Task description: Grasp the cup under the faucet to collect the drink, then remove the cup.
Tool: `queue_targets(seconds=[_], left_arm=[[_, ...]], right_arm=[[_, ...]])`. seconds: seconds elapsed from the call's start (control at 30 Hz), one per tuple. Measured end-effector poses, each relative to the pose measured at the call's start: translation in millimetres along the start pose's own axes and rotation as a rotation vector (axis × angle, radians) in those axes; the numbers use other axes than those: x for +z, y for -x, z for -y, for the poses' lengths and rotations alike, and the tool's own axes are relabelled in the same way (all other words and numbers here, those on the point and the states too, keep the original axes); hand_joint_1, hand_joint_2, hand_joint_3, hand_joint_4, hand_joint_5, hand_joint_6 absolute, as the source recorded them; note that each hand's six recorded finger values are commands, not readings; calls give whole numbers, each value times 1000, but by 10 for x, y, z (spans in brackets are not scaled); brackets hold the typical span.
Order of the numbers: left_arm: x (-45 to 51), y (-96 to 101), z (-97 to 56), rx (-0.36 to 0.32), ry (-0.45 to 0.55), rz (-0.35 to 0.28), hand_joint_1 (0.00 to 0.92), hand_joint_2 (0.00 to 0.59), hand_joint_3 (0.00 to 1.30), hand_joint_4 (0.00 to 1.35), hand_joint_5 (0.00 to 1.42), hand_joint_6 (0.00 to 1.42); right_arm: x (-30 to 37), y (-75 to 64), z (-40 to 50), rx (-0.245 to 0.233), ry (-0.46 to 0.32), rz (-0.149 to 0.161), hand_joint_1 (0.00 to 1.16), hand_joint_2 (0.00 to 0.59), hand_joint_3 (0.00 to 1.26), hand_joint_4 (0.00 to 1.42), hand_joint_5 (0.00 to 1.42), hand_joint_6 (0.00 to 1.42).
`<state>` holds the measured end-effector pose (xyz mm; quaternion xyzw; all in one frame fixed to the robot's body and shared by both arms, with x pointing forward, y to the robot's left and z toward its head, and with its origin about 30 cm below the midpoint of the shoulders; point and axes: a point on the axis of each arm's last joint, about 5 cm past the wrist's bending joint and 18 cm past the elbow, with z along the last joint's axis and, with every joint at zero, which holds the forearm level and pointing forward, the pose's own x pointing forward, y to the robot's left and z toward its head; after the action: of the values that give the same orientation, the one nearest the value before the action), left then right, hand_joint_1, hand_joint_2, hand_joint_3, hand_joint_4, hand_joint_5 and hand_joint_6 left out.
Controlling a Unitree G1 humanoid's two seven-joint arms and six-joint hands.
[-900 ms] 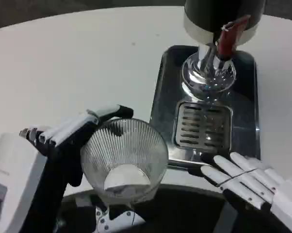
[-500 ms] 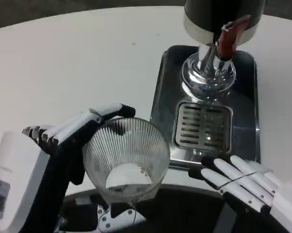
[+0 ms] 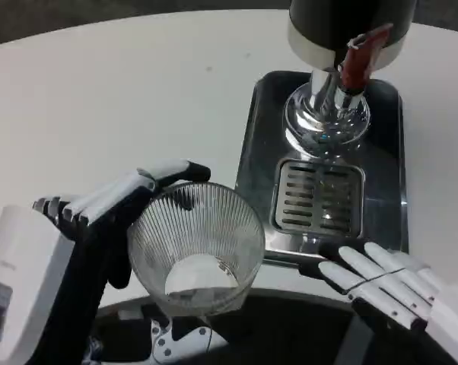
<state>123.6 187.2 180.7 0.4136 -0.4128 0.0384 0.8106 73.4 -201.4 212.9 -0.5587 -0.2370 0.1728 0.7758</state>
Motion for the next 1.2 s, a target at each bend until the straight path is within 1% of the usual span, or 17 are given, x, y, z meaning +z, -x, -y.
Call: queue_targets(seconds=[0.17,0.27,0.37,0.53,0.6,0.7,0.87,0.97,1.07,1.2], left_arm=[[9,-7,16,-5,11,1,616,17,939,1098,1255,1424],[17,-24,51,-6,30,4,616,17,939,1098,1255,1424],[3,-40,88,-9,43,-7,616,17,939,1098,1255,1424],[-21,-89,178,-32,47,-8,616,17,939,1098,1255,1424],[-27,-130,223,-29,63,-12,616,17,939,1098,1255,1424],[-31,-191,279,-31,68,-4,616,17,939,1098,1255,1424],[-51,-294,415,-59,72,-7,616,17,939,1098,1255,1424],[-60,-347,476,-66,81,-9,616,17,939,1098,1255,1424],[-74,-405,511,-63,66,-3,616,17,939,1098,1255,1424],[-103,-494,597,-77,71,-1,616,17,939,1098,1255,1424]], right_arm=[[-6,21,8,1,0,-12,482,395,106,33,15,63],[-6,35,10,2,-4,-21,482,395,106,33,15,63],[-7,50,16,-3,-7,-30,482,395,106,33,15,63],[-19,91,49,-24,-11,-59,482,395,105,36,15,63],[-27,120,71,-34,-9,-77,482,395,105,38,15,63],[-29,156,86,-38,-14,-95,482,395,105,40,15,63],[-23,218,113,-49,-17,-118,482,395,107,44,15,76],[-22,249,126,-57,-24,-128,482,395,111,44,15,77],[-17,275,140,-61,-16,-137,482,395,113,49,15,78],[-10,309,155,-77,-21,-143,482,395,114,52,17,79]])
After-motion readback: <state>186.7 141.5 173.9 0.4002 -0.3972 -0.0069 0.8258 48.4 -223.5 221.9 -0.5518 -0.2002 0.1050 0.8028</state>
